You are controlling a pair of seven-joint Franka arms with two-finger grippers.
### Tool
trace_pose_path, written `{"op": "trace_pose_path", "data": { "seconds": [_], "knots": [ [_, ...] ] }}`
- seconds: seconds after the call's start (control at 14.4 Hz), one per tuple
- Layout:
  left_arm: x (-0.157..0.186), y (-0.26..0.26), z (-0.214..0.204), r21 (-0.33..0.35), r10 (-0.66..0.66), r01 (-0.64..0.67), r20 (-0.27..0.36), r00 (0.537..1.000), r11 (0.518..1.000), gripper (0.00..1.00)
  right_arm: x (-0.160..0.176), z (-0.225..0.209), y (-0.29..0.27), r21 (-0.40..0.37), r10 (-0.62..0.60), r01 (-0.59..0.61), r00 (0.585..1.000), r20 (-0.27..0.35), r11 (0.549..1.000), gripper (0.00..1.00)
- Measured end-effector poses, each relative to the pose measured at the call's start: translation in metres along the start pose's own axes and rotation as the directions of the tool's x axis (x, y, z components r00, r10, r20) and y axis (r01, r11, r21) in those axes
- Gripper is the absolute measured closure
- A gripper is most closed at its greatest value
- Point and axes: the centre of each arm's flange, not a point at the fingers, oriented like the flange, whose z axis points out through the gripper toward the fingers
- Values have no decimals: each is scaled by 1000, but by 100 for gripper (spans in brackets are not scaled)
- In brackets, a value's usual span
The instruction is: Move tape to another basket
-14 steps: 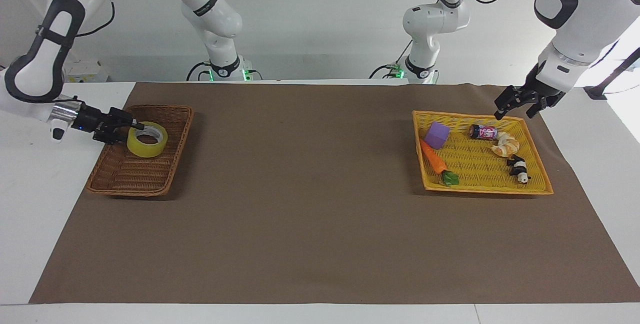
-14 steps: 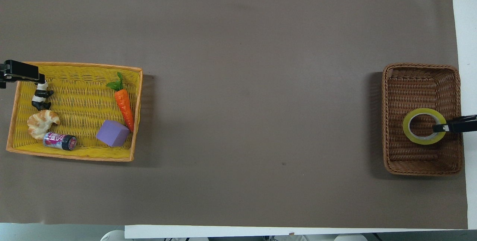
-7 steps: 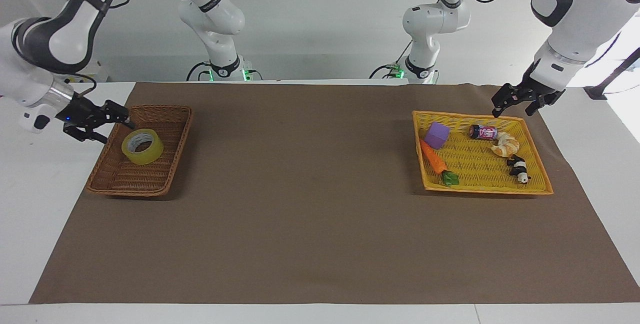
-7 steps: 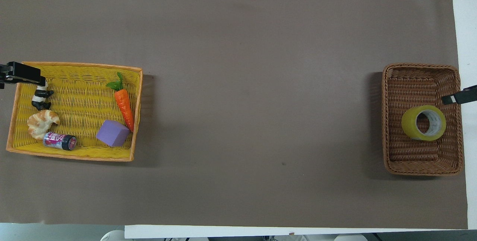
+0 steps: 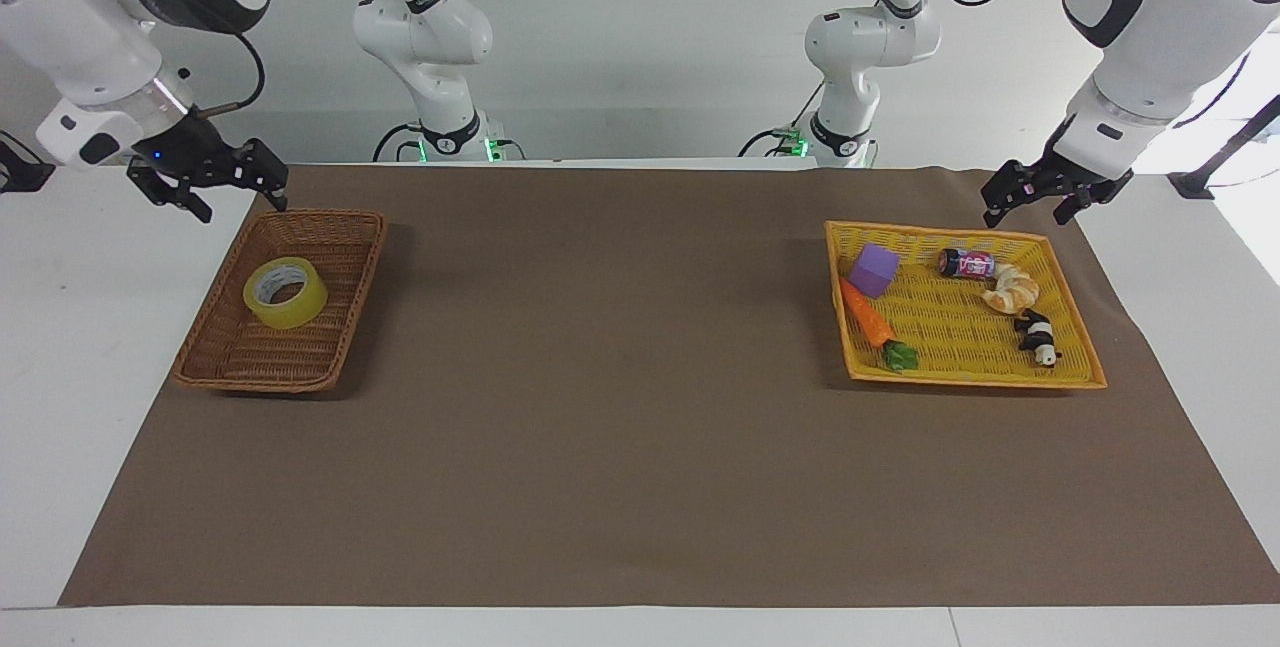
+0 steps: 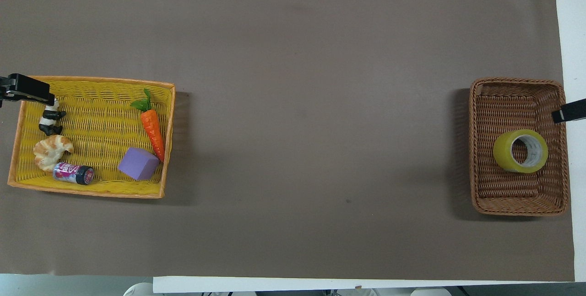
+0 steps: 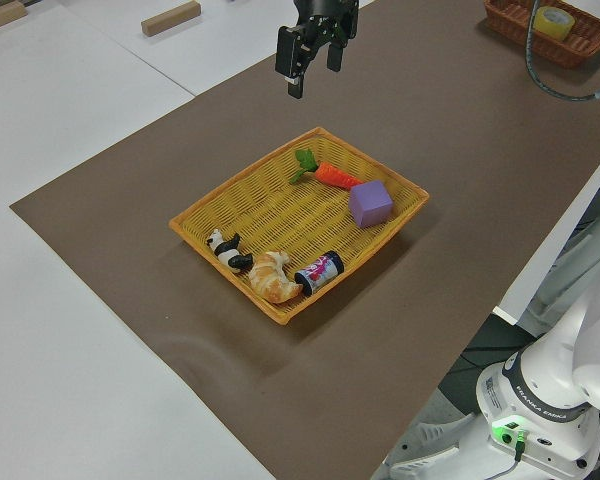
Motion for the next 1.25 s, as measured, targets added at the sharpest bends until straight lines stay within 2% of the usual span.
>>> {"op": "trace_pose_path", "data": {
  "seconds": [0.21,0.56,0.84,1.25],
  "knots": [
    [-1,-1,1,-1,27,-27,14,1000,1000,0,-5,-17,-9,-14,13,-12,999,32,1000,0],
    [4,7,4,-2,43,-43,21,999,999,0,20,-11,-43,-25,57,-56,997,54,998,0],
    [8,6,4,-2,44,-44,30,999,999,0,23,-8,-27,-21,87,-85,993,78,996,0],
    [8,8,3,-2,49,-49,29,998,999,0,23,-11,-22,-22,99,-97,992,73,995,0]
  ]
}}
